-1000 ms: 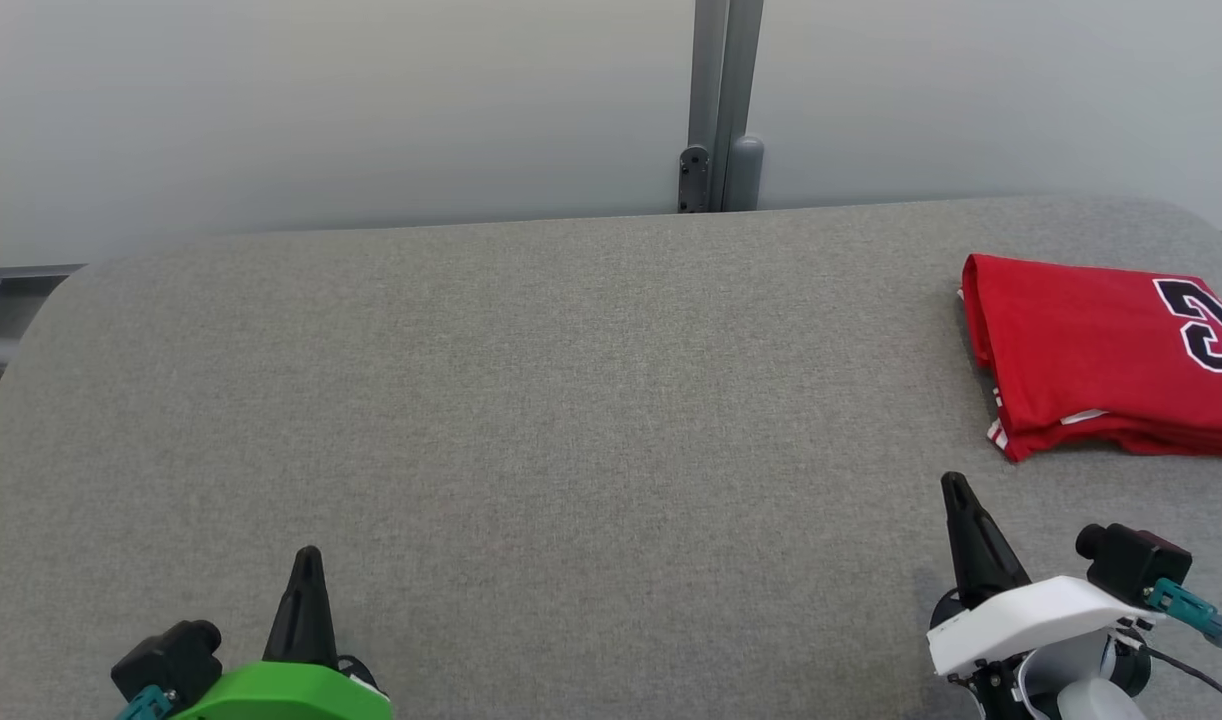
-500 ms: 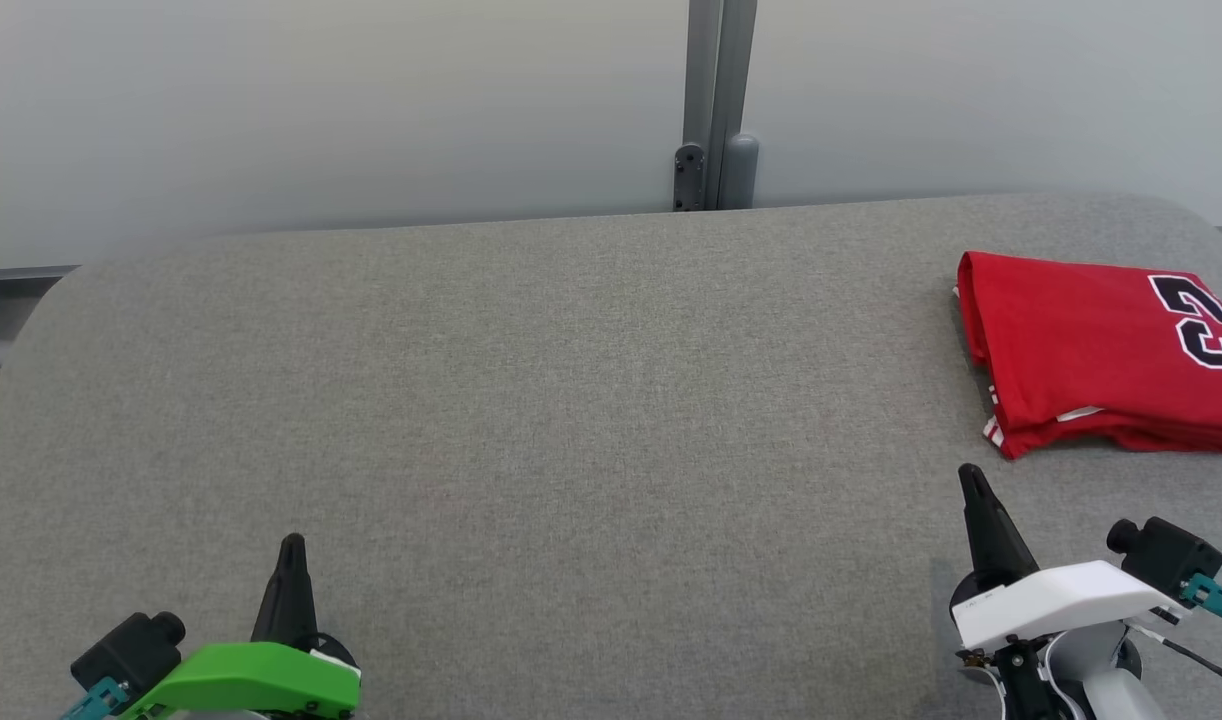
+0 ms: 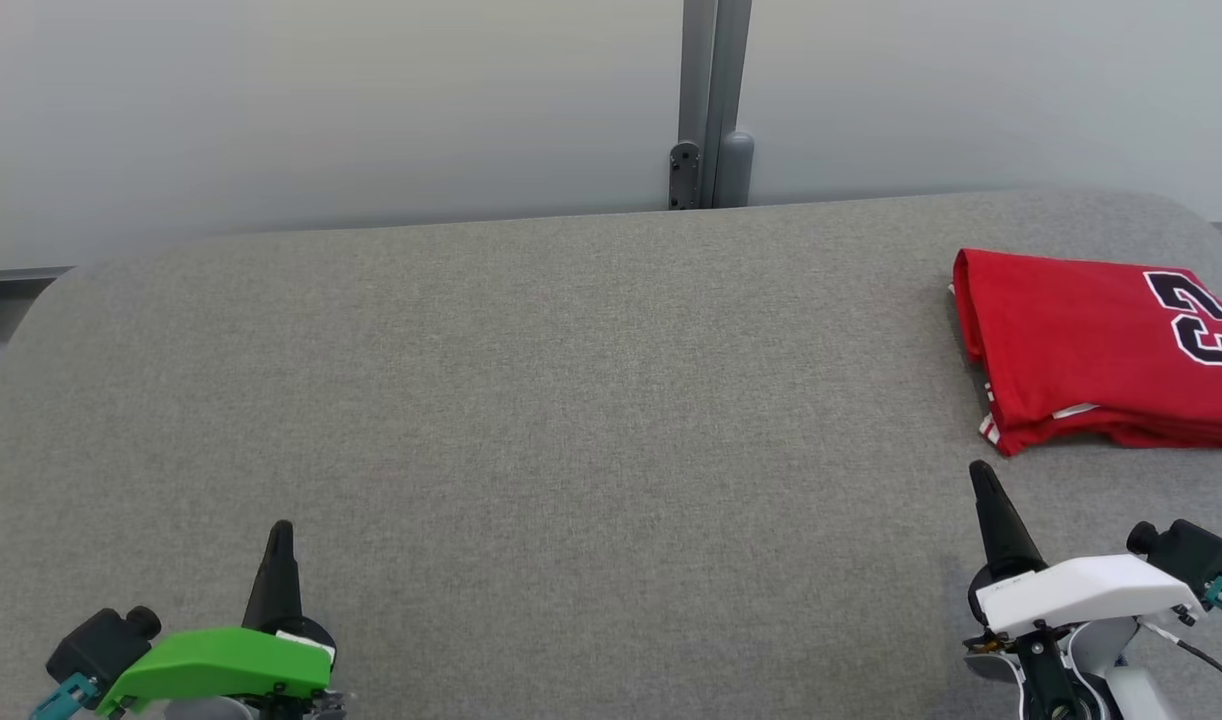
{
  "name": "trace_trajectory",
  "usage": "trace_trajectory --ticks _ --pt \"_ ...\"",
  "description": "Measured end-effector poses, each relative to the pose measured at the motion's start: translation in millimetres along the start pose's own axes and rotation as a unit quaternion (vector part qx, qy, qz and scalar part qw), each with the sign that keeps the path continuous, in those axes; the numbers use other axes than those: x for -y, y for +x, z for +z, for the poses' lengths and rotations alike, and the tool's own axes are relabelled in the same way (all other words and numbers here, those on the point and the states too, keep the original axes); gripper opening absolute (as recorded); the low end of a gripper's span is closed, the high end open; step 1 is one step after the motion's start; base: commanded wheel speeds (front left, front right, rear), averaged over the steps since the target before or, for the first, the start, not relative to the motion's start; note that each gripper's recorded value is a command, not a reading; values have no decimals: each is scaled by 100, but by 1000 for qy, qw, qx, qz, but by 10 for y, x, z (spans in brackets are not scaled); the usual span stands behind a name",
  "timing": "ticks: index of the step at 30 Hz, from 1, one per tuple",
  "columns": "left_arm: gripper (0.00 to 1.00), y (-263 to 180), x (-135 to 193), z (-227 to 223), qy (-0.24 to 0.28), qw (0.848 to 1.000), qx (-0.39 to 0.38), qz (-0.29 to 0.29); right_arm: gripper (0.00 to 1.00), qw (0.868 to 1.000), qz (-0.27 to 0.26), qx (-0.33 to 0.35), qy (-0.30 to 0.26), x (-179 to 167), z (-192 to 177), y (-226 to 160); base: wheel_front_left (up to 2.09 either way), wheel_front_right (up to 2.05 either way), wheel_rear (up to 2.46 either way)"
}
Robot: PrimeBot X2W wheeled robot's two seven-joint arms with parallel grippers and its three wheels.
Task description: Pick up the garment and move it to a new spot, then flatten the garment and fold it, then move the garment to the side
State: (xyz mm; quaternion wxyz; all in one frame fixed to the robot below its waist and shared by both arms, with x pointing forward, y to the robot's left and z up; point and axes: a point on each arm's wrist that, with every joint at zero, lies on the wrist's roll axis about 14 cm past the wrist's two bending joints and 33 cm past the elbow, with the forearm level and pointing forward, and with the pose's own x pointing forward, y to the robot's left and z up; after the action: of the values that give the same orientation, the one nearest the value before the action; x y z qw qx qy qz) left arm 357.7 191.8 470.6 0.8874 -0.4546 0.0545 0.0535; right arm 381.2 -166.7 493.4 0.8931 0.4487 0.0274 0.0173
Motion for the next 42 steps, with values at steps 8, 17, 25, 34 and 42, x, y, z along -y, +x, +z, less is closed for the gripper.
trace_trajectory --ticks 8,17,25,34,42 --pt "0 35 20 33 -46 999 -1 -4 0 999 -5 3 44 24 41 8 0 0 0" --pt "0 70 51 59 -91 996 -2 -12 0 996 -7 7 90 42 86 19 0 0 0" --pt "0 100 77 88 -127 992 -3 -18 0 992 -9 9 128 63 118 20 0 0 0" --pt "0 132 113 122 -165 986 -4 -28 0 986 -9 13 168 72 161 30 0 0 0" --pt "0 159 143 152 -196 980 -3 -36 0 980 -7 18 200 76 202 39 0 0 0"
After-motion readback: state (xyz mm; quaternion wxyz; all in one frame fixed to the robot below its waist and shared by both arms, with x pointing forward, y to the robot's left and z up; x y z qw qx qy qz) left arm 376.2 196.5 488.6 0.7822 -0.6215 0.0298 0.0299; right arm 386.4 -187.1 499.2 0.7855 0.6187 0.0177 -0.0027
